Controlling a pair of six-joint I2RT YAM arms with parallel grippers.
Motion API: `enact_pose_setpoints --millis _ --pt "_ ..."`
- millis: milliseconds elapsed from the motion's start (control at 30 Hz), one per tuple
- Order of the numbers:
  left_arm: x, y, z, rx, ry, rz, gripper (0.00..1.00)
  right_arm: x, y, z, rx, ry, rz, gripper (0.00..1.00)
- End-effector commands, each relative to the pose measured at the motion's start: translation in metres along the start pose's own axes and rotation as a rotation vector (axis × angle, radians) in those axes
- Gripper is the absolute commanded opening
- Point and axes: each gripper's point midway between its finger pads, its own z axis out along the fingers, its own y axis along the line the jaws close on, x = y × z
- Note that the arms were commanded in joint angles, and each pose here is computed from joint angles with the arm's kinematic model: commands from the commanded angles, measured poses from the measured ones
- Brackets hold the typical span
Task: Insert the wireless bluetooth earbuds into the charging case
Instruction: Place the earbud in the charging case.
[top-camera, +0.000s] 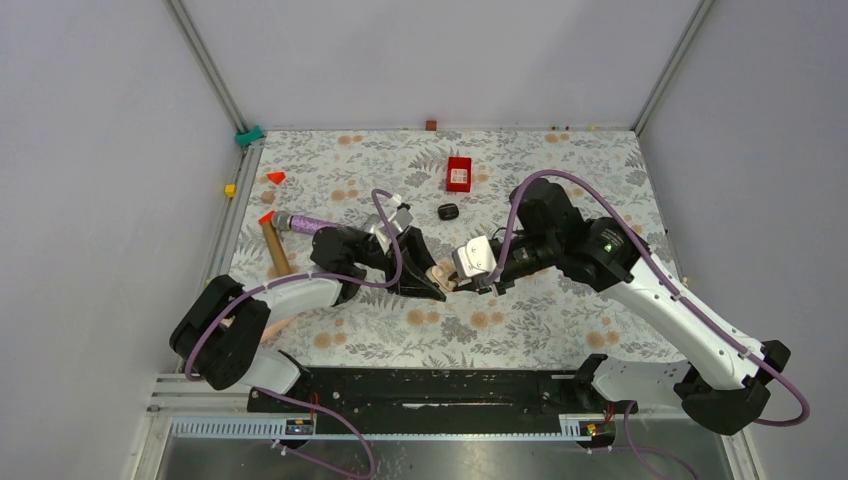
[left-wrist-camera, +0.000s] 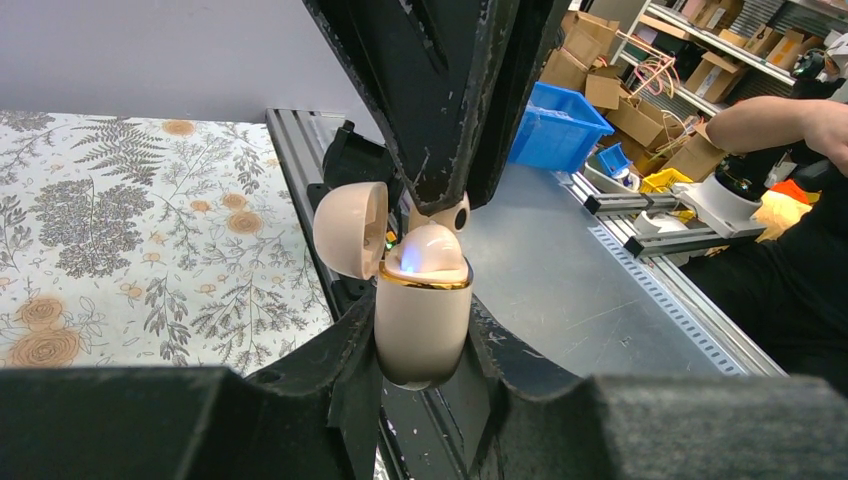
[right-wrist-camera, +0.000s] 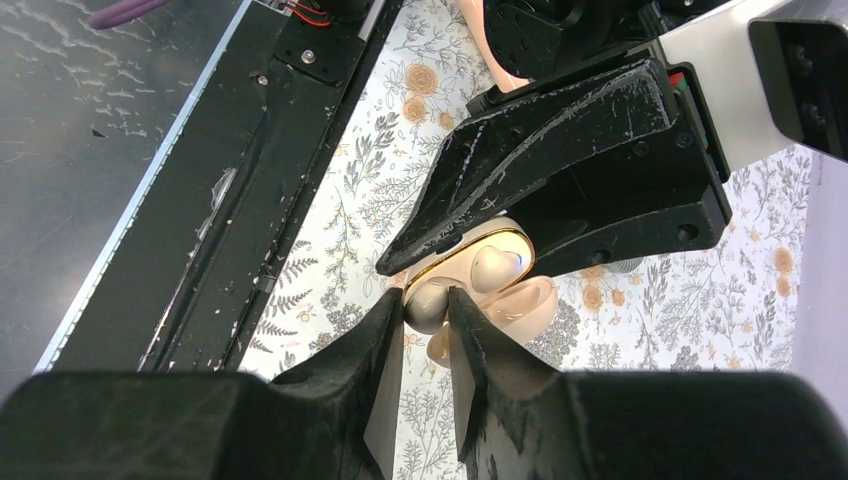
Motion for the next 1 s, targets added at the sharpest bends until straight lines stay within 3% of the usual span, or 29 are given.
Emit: enact_pose_setpoints --millis 0,433,967 --pt "-0.011 -0.012 0.002 0.049 0.012 0.158 0.0 -0.013 -0.008 -0.011 0.053 -0.005 -0.006 0.27" --pt "-0.008 -0.007 0.002 0.043 0.01 0.153 0.0 -0.03 -0.014 -0.026 0.103 -0.012 -0.004 0.26" --pt "-0.015 0.002 0.0 -0.001 -0.029 0.13 0.0 -0.016 -0.002 -0.016 0.052 -0.01 0.013 0.26"
